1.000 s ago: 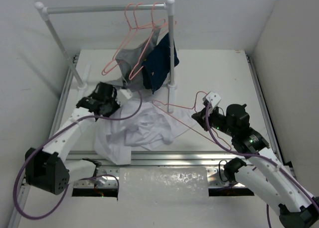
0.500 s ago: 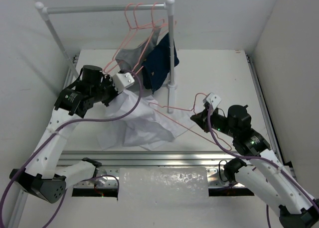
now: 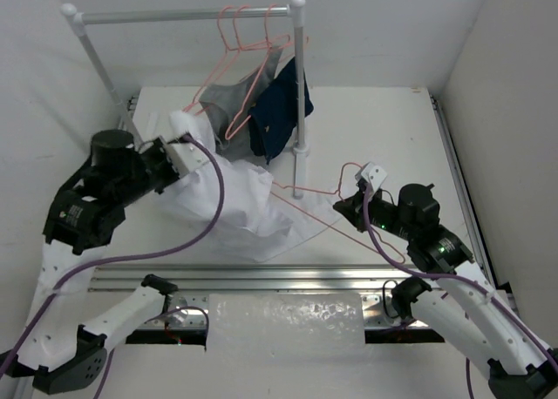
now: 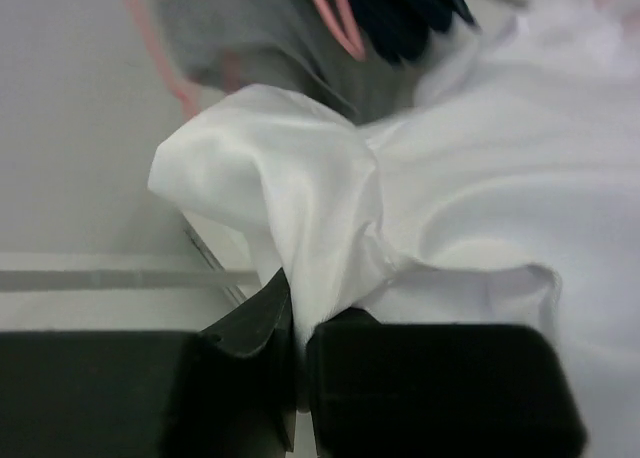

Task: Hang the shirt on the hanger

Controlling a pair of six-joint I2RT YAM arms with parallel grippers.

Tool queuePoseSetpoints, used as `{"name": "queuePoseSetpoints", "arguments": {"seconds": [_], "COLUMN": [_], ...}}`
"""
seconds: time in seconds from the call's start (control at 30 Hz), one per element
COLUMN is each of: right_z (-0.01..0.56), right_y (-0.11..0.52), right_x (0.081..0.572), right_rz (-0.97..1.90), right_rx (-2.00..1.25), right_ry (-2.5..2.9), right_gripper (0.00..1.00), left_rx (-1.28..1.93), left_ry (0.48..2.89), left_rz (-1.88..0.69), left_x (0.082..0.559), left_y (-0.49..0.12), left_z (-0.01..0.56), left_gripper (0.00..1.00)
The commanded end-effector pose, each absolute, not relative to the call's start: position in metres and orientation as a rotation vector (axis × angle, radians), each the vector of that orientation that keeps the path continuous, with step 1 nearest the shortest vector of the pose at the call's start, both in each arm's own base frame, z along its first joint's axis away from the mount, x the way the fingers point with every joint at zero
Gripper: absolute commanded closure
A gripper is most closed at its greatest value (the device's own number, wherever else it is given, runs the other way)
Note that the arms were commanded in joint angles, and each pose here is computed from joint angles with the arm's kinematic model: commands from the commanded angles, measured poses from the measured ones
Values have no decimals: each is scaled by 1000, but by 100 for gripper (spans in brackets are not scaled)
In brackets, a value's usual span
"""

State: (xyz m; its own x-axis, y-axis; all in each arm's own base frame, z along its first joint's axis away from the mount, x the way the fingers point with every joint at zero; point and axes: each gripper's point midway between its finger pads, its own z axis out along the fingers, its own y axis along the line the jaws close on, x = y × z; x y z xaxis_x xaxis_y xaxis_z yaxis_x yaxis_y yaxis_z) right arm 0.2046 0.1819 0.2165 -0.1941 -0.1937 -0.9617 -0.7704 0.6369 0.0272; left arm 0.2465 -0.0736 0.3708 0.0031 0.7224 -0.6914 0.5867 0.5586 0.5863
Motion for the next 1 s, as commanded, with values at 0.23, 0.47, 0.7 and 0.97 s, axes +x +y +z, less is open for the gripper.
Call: {"name": "queuePoseSetpoints", "arguments": {"seconds": [0.23,0.47,0.7,0.97], "right_z": [241,240,235,237], "right_y": [187,187,183,172], "right_x": [208,208,211,215], "right_rz": [647,648,628,570], "right_rx": [-788,-785,-758,-701], "right_ry": [1645,1651,1672,1701], "right_gripper": [100,100,100,100], "left_rx": [1541,1468,1191,1025], "left_ry": [2342,2307,1964,2063], "left_rz": [612,653,-45,-333], "left_x": [188,204,258,298], "left_y": [34,32,-94,-158], "left_z": [179,210,292,233], "left_gripper": [82,13,8,17]}}
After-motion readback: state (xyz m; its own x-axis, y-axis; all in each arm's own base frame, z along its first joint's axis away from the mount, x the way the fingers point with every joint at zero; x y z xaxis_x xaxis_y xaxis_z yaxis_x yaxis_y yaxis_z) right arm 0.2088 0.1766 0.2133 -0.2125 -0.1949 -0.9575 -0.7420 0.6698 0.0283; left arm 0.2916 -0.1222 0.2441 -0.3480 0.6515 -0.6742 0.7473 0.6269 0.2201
